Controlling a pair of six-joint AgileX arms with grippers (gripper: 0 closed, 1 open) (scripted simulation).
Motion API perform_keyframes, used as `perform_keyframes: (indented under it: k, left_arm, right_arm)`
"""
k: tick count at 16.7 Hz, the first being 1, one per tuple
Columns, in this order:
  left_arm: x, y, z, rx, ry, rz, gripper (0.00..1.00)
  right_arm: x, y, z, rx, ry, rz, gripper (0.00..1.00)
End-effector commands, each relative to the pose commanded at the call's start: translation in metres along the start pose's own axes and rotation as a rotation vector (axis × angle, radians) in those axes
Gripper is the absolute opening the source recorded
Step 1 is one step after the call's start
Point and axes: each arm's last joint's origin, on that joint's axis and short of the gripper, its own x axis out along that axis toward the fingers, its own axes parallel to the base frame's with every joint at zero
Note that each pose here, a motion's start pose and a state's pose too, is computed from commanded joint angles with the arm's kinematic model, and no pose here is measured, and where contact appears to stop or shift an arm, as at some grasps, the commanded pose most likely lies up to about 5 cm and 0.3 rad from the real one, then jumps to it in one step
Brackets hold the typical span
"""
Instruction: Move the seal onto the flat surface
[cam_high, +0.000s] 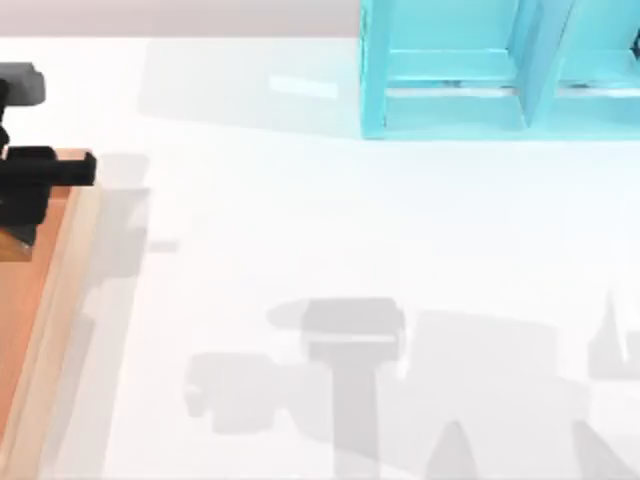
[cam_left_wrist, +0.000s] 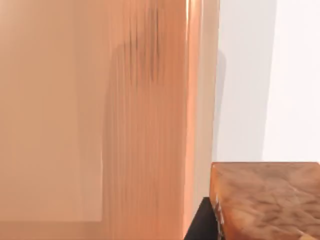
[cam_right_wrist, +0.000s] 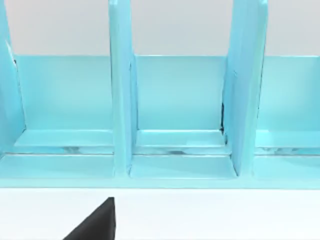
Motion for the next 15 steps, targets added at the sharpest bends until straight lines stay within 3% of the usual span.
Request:
perform_keyframes:
  k: [4,9,15]
  left_arm:
    - [0.0,-0.017,-0.009,0.012,0.121,0.005,0.0]
    - [0.001,-0.017,-0.009,0.01,0.125,0.006,0.0]
    - [0.04,-0.055,0.026,0.01,0.132,0.006,0.0]
  right_arm:
    - [0.0,0.0,0.0,0.0,0.0,0.0,1.0]
    - [0.0,0.0,0.0,0.0,0.0,0.0,1.0]
    - [0.0,0.0,0.0,0.0,0.0,0.0,1.0]
